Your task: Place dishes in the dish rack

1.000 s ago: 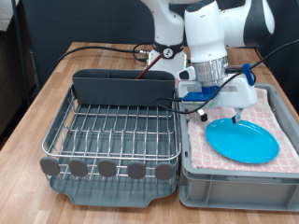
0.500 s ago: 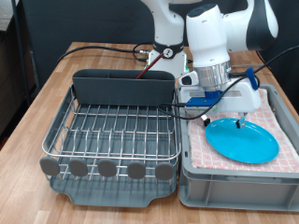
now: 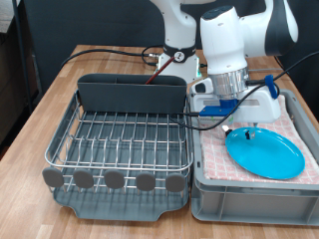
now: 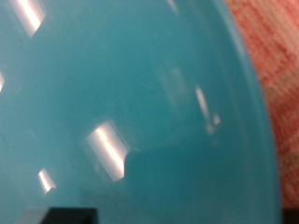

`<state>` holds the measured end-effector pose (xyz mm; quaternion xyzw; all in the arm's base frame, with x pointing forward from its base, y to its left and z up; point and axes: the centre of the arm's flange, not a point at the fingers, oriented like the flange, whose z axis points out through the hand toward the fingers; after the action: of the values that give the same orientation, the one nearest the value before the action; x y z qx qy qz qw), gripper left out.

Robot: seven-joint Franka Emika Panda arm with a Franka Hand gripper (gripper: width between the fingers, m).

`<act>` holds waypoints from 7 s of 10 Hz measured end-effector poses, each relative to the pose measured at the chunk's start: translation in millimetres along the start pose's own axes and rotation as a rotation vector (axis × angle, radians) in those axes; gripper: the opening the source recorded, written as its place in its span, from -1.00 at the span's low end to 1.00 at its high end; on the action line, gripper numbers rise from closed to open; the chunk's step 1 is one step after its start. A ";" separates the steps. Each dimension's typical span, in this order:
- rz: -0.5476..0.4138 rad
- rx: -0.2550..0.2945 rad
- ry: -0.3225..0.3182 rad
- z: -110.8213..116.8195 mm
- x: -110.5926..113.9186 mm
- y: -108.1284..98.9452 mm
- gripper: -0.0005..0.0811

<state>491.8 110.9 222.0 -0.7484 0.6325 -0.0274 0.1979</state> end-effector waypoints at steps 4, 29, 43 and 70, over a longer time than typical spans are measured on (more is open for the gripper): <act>0.002 0.004 0.001 -0.7 -0.4 -2.2 -0.86; -0.438 -0.453 0.347 -228.6 142.8 -31.2 -0.94; -0.750 -0.466 0.391 -271.1 219.5 -39.0 -0.94; -0.953 -0.646 0.586 -182.1 256.1 -36.8 -0.94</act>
<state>524.0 -177.4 348.1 -0.9306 0.2349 -0.1237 -0.2520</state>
